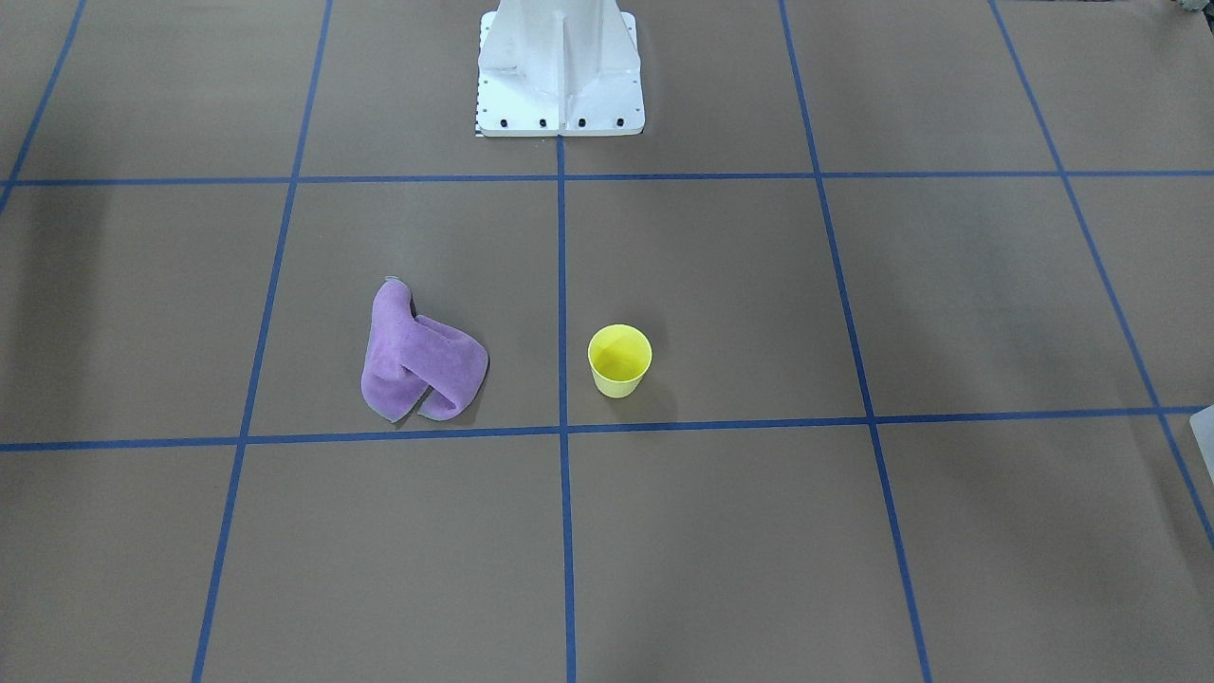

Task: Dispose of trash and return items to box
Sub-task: 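Release the green bowl into the clear bin with the left gripper, then move the left gripper back over the table to the yellow cup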

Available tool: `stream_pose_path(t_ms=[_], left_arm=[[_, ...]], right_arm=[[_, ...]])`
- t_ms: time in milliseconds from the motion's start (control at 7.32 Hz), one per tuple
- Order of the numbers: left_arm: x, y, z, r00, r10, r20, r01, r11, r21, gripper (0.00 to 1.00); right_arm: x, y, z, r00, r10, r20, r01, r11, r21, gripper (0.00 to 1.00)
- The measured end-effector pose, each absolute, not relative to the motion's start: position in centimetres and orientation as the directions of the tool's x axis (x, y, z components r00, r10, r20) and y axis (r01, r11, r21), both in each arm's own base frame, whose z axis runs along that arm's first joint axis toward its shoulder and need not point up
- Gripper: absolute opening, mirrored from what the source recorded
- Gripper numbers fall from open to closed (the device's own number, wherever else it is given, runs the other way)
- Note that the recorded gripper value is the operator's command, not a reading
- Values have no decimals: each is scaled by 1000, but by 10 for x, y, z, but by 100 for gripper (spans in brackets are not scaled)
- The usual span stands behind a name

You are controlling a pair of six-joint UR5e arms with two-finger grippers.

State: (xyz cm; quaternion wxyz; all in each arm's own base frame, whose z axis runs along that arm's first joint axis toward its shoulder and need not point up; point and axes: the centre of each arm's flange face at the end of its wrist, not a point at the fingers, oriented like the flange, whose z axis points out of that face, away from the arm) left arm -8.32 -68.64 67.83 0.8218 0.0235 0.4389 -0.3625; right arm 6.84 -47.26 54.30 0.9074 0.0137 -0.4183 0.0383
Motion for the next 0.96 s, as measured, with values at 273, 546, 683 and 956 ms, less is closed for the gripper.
stream_pose_path(t_ms=[273, 546, 683, 956], left_arm=[[-42, -697, 574, 364, -498, -788, 584, 780, -223, 99], [53, -664, 476, 385, -390, -836, 505, 848, -163, 98], [101, -643, 434, 387, -358, -850, 463, 872, -157, 98], [178, -607, 372, 423, -327, -845, 383, 910, -160, 98]], right_arm=[[68, -472, 542, 646, 57, 761, -81, 997, -7, 100], [67, -472, 543, 646, 57, 761, -79, 997, -7, 100], [66, -472, 542, 646, 55, 761, -77, 997, -7, 100], [63, -472, 539, 640, 47, 767, -71, 997, -1, 100]])
